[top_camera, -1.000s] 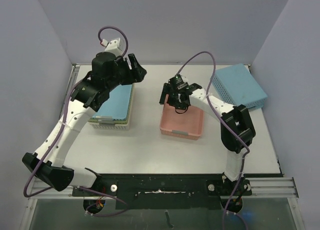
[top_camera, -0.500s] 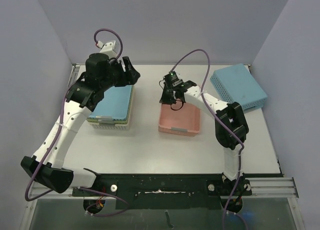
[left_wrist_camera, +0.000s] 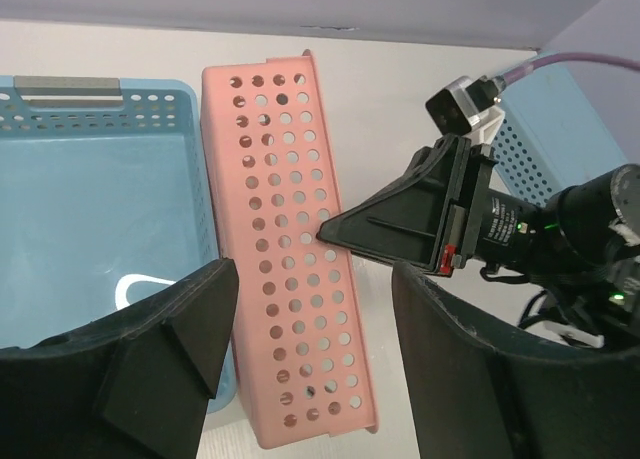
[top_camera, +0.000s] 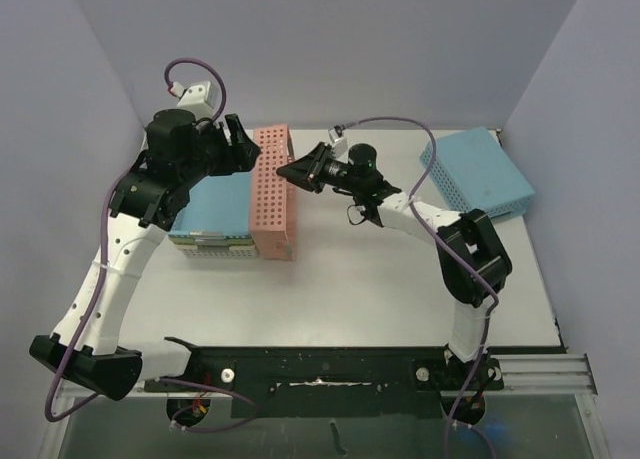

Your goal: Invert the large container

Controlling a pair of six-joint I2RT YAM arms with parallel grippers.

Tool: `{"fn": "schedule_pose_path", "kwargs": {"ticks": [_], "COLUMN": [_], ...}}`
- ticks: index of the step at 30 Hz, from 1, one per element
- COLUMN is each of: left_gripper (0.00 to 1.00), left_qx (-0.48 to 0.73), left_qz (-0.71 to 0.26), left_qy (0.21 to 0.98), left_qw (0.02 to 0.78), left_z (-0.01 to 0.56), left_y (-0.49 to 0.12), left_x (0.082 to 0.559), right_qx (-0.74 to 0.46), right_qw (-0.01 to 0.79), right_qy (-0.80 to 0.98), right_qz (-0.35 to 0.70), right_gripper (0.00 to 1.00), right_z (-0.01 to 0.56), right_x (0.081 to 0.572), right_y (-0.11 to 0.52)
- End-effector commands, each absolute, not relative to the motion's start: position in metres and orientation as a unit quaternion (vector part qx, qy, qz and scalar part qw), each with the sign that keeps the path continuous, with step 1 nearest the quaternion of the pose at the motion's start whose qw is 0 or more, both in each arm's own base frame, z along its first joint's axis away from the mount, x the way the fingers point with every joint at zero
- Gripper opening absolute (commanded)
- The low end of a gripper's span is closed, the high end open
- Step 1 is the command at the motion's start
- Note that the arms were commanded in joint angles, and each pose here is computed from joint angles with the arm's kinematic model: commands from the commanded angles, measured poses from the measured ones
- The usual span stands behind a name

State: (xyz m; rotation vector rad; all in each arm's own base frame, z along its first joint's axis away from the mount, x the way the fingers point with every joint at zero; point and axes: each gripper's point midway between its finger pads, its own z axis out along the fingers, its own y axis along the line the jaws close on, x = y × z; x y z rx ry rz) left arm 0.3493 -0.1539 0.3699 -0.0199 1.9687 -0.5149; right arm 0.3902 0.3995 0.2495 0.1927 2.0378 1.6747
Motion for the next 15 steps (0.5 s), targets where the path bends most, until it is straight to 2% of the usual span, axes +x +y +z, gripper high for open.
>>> {"fn": "schedule_pose_path", "kwargs": {"ticks": [1, 4, 10, 13, 15], "left_gripper": [0.62, 0.62, 0.62, 0.62, 0.61], "left_qx": [-0.007, -0.002, 0.002, 0.003, 0.004], "left_qz": [-0.215, -0.226, -0.233, -0.235, -0.237], "left_qy": [0.797, 0.799, 0.803, 0.805, 0.806], "left_qw": [0.564, 0.557, 0.548, 0.545, 0.543], "left_z": [0.400, 0.396, 0.391, 0.388, 0.385], "left_y": [-0.145, -0.150, -0.156, -0.158, -0.159], "left_x": [0.346, 0.349, 0.354, 0.356, 0.358], "right_qx": [0.033, 0.055, 0.096, 0.117, 0.135], "right_qw": [0.214, 0.202, 0.212, 0.214, 0.211], "right_qy": [0.581, 0.558, 0.587, 0.612, 0.630], "right_qz": [0.785, 0.803, 0.775, 0.752, 0.735], "right_gripper": [0.00, 0.00, 0.00, 0.02, 0.07], "right_z": [0.318, 0.299, 0.260, 0.237, 0.220], "right_x": [0.366, 0.367, 0.367, 0.365, 0.363], "right_y": [0.388, 0.374, 0.338, 0.318, 0.305]}}
